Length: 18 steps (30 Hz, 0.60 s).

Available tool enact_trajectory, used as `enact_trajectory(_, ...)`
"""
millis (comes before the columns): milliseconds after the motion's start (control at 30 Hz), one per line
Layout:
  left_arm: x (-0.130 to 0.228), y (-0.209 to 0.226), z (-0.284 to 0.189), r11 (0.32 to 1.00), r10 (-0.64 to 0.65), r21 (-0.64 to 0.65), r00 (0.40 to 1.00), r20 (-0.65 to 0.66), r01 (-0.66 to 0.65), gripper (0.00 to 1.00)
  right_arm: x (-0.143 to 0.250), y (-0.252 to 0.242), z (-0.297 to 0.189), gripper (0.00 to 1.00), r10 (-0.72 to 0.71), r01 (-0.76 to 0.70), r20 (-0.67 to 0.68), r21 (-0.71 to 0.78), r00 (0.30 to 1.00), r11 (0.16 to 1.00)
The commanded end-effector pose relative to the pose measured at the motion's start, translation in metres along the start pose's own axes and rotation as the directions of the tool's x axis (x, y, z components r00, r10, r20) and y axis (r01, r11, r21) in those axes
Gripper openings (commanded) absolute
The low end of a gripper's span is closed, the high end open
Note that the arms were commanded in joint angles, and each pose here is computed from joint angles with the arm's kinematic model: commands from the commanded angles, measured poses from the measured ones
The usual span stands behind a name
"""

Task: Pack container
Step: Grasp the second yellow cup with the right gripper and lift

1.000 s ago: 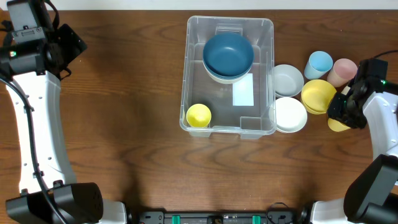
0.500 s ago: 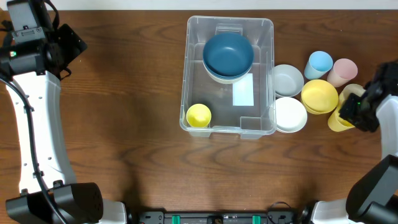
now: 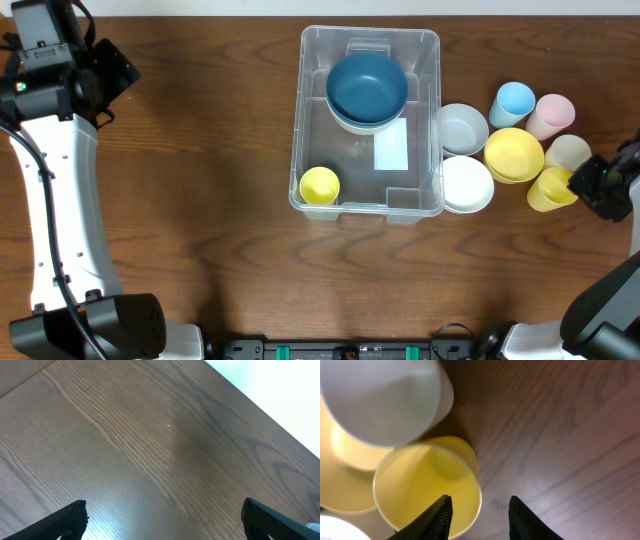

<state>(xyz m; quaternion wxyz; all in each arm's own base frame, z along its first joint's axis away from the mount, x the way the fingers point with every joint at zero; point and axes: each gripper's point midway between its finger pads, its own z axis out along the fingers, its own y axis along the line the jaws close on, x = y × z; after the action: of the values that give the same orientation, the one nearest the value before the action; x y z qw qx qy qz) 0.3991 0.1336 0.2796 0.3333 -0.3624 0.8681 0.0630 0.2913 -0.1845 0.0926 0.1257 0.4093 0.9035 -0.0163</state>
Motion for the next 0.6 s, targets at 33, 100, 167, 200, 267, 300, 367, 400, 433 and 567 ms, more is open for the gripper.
enact_trajectory(33, -0.003, 0.003, -0.003, 1.000, 0.010, -0.009, 1.000, 0.013, -0.010, 0.98, -0.001, -0.002, 0.008, 0.39, 0.042, -0.042, 0.014, -0.012, 0.999, 0.999)
enact_trajectory(100, -0.003, 0.003, -0.003, 1.000, 0.010, -0.009, 1.000, 0.013, -0.010, 0.98, 0.000, 0.001, 0.011, 0.39, 0.041, -0.040, 0.015, -0.031, 0.999, 0.999)
enact_trajectory(167, -0.003, 0.003, -0.003, 1.000, 0.010, -0.009, 1.000, 0.013, -0.009, 0.98, 0.001, 0.004, 0.013, 0.39, 0.033, -0.032, 0.013, -0.047, 0.999, 0.998)
enact_trajectory(200, -0.003, 0.003, -0.003, 1.000, 0.010, -0.009, 1.000, 0.013, -0.010, 0.98, 0.001, 0.005, 0.013, 0.39, 0.030, -0.029, 0.013, -0.055, 0.999, 0.998)
enact_trajectory(267, -0.003, 0.003, -0.003, 1.000, 0.010, -0.009, 1.000, 0.013, -0.010, 0.98, 0.003, 0.006, 0.014, 0.41, 0.030, -0.029, 0.010, -0.062, 1.000, 0.998)
enact_trajectory(300, -0.003, 0.003, -0.003, 1.000, 0.010, -0.009, 1.000, 0.013, -0.010, 0.98, 0.003, 0.006, 0.016, 0.41, 0.030, -0.029, 0.011, -0.063, 0.999, 0.998)
enact_trajectory(367, -0.003, 0.003, -0.003, 1.000, 0.010, -0.009, 1.000, 0.013, -0.010, 0.98, 0.005, 0.008, 0.019, 0.42, 0.030, -0.029, 0.011, -0.077, 1.000, 0.997)
enact_trajectory(400, -0.003, 0.003, -0.003, 1.000, 0.010, -0.009, 1.000, 0.013, -0.009, 0.98, 0.006, 0.009, 0.021, 0.43, 0.029, -0.028, 0.011, -0.086, 1.000, 0.996)
enact_trajectory(433, -0.003, 0.003, -0.003, 1.000, 0.010, -0.009, 1.000, 0.013, -0.010, 0.98, 0.007, 0.009, 0.024, 0.43, 0.029, -0.028, 0.012, -0.088, 1.000, 0.996)
enact_trajectory(567, -0.003, 0.003, -0.003, 1.000, 0.010, -0.009, 1.000, 0.013, -0.010, 0.98, 0.010, 0.009, 0.031, 0.44, 0.029, -0.027, 0.017, -0.091, 0.999, 0.995)
